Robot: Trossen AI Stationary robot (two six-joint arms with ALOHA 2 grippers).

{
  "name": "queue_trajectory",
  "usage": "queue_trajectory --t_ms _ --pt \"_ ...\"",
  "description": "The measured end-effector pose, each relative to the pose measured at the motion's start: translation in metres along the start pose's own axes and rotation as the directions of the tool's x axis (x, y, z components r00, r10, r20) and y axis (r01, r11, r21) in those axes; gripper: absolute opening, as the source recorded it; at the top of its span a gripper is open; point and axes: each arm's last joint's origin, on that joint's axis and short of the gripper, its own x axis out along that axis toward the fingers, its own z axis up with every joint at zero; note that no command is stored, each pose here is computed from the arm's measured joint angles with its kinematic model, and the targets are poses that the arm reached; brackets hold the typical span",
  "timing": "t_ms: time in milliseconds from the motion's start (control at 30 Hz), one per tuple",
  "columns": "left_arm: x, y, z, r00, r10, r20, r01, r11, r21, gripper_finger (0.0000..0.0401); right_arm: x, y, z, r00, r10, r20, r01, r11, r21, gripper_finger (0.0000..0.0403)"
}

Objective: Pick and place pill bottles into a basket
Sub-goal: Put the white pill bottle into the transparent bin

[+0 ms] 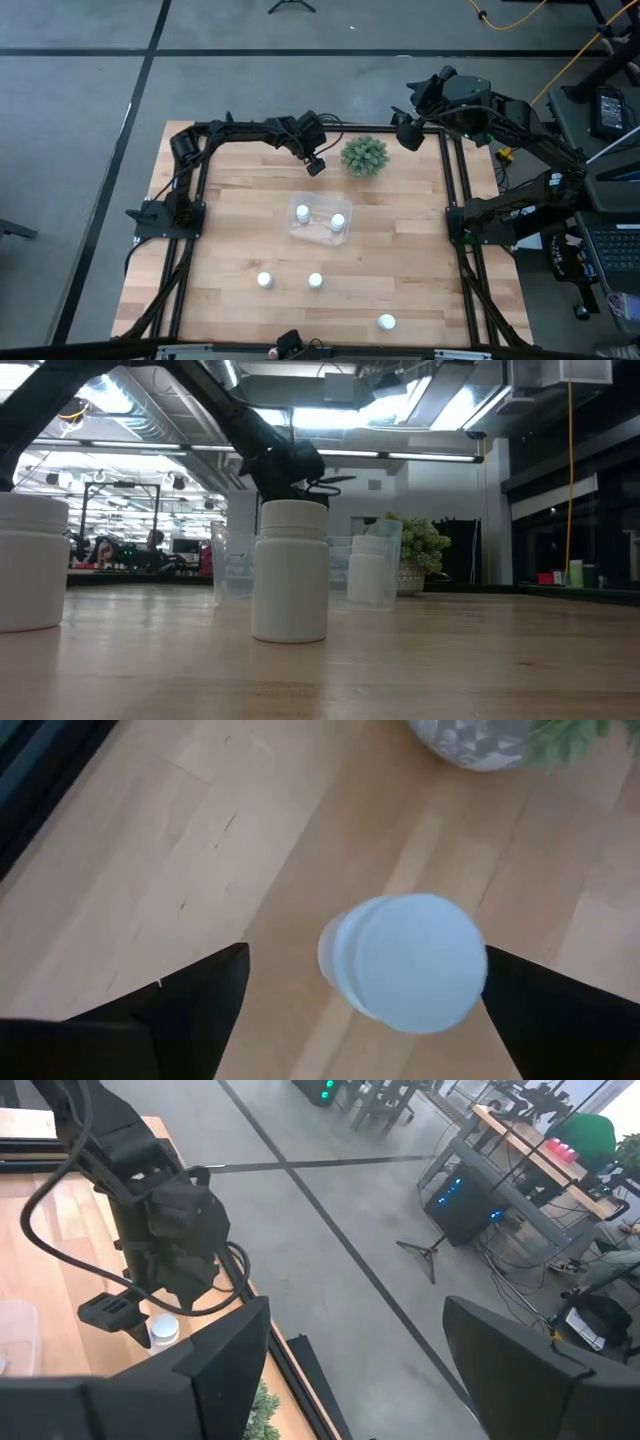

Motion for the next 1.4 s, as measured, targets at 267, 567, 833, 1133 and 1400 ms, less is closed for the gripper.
queue_trajectory --t_ms 267,567,833,1133,1400 --pt "0.004 -0.001 0.001 1.000 -0.002 0.017 0.002 1.000 0.000 0.0342 0.000 0.000 0.000 1.000 0.000 -0.001 0.000 1.000 0.000 0.0298" --pt "0.004 -0.005 0.001 1.000 -0.009 0.014 0.009 1.000 0.017 0.0271 0.000 0.000 0.000 1.000 0.000 -0.001 0.000 1.000 0.000 0.0298" --pt "0.004 -0.011 0.001 1.000 -0.005 0.015 0.005 1.000 0.029 0.0170 0.000 0.000 0.000 1.000 0.000 -0.001 0.000 1.000 0.000 0.0298" --pt "-0.012 -0.025 0.005 0.999 -0.023 0.047 0.020 0.998 0.063 0.0170 0.000 0.000 -0.001 1.000 0.010 -0.010 -0.010 1.000 -0.001 0.0298" --pt "-0.087 -0.053 0.018 0.974 -0.054 0.218 0.032 0.994 0.105 0.0170 0.000 0.001 -0.002 1.000 0.012 -0.015 -0.012 1.000 -0.002 0.0298"
